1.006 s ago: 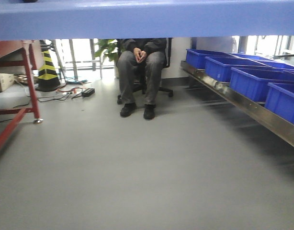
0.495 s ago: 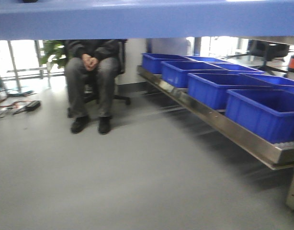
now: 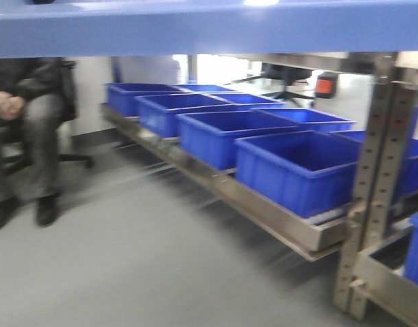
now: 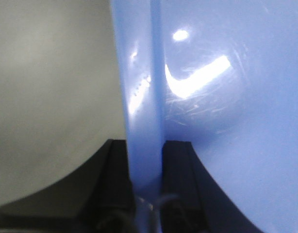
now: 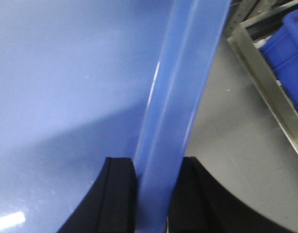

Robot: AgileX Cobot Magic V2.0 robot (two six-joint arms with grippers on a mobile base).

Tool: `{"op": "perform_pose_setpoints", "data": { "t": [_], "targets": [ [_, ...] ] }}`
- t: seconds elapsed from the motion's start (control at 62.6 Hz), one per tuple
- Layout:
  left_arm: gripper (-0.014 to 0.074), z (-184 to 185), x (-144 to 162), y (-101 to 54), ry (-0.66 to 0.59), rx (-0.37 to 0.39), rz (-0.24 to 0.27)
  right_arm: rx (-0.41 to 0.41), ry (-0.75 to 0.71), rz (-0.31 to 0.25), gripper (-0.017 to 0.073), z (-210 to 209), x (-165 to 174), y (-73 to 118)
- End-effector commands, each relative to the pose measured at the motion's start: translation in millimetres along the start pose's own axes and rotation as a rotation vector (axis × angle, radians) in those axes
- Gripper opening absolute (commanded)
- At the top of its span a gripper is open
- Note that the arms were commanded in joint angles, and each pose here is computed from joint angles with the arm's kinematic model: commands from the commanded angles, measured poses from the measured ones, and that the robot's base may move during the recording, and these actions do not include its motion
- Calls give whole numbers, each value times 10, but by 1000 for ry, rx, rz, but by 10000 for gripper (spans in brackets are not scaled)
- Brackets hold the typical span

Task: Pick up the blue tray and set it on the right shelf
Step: 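Hold the tray with both grippers while driving to the shelving rack, then align the base with the roller shelf, tray held in both grippers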

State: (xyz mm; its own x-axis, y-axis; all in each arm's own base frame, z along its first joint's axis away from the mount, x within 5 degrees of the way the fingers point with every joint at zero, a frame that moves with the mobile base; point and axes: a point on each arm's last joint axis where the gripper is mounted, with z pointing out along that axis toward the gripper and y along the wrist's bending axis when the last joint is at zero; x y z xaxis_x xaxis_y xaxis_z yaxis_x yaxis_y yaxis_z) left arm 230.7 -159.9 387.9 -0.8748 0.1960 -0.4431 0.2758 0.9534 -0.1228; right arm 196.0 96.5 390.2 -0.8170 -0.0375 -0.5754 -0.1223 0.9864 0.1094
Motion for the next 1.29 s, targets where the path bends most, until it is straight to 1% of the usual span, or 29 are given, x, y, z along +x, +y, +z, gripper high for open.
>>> {"op": "perform_pose_setpoints", "data": {
  "t": [0.0, 1.277],
  "targets": [
    [-48, -191, 71, 3, 24, 1, 36, -53, -123, -34, 56, -156, -101, 32],
    [-48, -191, 72, 2, 25, 3, 36, -52, -122, -34, 56, -149, -103, 34]
  ]
}}
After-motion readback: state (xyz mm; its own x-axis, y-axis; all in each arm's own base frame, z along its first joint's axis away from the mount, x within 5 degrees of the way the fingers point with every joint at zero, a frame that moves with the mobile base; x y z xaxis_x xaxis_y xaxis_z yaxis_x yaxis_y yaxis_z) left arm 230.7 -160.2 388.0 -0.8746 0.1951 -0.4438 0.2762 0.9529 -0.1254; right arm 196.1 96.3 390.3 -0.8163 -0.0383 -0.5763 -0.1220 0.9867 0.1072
